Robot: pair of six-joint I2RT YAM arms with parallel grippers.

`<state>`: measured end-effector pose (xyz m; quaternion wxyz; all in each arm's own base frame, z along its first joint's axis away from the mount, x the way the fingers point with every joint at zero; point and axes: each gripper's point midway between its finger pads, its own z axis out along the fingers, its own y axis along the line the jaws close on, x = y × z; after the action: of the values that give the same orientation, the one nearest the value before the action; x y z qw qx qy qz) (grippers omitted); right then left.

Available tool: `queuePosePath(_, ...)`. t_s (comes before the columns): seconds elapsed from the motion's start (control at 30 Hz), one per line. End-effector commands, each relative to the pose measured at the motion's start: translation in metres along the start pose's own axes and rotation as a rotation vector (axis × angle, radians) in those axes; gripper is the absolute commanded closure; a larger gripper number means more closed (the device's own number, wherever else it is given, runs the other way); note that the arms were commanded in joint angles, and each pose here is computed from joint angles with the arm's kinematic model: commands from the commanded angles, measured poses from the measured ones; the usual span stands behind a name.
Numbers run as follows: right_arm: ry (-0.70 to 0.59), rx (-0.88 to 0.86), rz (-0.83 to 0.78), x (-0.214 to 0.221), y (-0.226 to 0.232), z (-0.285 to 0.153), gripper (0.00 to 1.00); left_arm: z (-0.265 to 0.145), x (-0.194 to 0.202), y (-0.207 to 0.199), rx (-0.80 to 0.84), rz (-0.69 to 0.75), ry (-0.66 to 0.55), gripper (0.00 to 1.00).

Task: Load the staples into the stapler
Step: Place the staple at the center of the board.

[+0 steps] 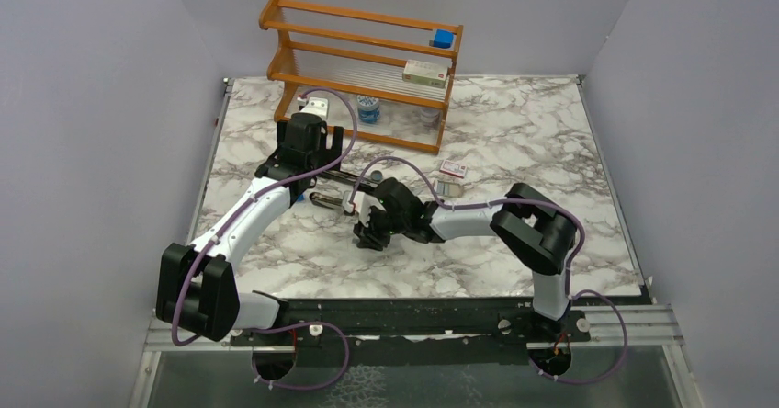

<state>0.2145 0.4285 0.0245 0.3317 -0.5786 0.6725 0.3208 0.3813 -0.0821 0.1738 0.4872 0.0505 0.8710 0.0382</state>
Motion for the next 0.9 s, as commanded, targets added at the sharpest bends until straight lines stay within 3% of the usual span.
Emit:
queuePosePath(0.0,-0.067,0.019,-0.027,-0.022,-0.002,-0.003,0.63,-0.006,-0.005,0.004,-0.018,-0.012,-0.022,0.01)
queuePosePath(0.27,-0.309,-0.04,-0.126,-0.079,0.024,-0.046,0.63,-0.007,-0.005,0.01,-0.049,-0.011,-0.025,0.01)
queuePosePath(0.37,-0.288,-0.176,-0.194,-0.081,0.052,-0.064,0.62,-0.007,-0.006,0.014,-0.068,-0.013,-0.027,0.01)
queuePosePath(0.43,-0.277,-0.193,-0.146,-0.08,0.059,-0.074,0.62,-0.007,-0.007,0.015,-0.071,-0.015,-0.029,0.01)
queuePosePath(0.63,-0.152,0.005,0.014,-0.073,0.028,-0.083,0.6,-0.008,-0.008,0.017,-0.078,-0.02,-0.032,0.01)
queuePosePath(0.87,-0.238,0.075,-0.01,-0.064,0.022,-0.086,0.53,-0.009,-0.008,0.016,-0.069,-0.021,-0.032,0.01)
